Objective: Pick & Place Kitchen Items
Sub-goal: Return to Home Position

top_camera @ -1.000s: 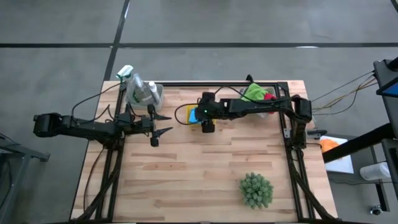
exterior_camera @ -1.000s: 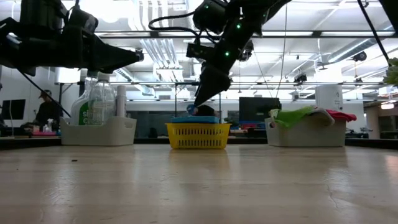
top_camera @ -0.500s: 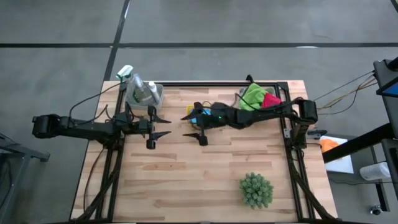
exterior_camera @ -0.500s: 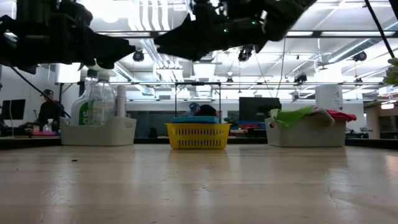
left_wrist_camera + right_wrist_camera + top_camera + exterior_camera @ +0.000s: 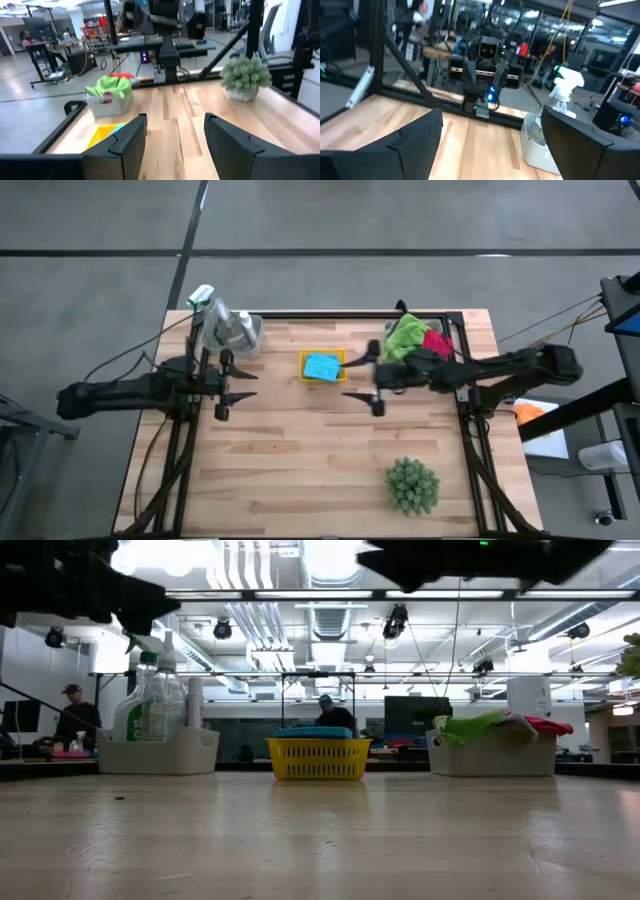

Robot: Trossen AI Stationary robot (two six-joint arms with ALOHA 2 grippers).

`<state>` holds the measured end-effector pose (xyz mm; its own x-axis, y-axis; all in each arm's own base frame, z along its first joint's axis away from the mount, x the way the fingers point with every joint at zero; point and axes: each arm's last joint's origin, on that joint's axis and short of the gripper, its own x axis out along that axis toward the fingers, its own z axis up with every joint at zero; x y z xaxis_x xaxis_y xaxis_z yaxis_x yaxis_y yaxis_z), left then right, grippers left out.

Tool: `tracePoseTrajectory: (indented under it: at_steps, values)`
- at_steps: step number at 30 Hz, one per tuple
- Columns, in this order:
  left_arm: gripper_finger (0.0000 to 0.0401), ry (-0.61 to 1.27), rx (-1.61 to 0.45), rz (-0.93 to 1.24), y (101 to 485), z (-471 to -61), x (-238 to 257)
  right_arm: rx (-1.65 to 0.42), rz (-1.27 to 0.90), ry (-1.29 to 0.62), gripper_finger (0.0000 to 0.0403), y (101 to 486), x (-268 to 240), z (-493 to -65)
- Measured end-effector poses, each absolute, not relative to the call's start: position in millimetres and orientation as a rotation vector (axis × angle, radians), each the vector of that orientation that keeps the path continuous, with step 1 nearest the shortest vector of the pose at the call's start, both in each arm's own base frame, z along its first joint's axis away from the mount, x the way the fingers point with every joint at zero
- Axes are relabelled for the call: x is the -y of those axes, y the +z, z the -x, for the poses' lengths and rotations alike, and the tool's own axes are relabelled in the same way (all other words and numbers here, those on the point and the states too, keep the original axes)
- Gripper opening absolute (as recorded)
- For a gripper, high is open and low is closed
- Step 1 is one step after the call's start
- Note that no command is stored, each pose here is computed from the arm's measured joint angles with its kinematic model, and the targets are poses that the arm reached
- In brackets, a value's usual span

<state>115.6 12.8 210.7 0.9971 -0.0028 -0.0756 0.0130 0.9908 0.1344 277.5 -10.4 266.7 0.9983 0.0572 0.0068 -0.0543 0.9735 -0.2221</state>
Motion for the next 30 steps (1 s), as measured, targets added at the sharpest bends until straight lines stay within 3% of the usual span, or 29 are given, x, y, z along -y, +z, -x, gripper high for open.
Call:
tracePoseTrajectory:
  at_steps: [7,13,22,30]
  values:
    - [0.0201,-0.003,-0.037,-0.091,223,-105,-11,0.192,0.149,0.044,0.0330,236,7,-212]
    - [0.0201,-0.004,-0.067,-0.008,211,-107,-11,0.269,0.098,0.023,0.0330,203,6,-172]
    - [0.0201,0.005,-0.115,0.145,182,-110,-12,0.161,0.079,-0.017,0.0330,175,6,-148]
    - [0.0201,-0.076,-0.045,0.008,176,-109,-10,0.081,0.071,-0.021,0.0330,172,6,-138]
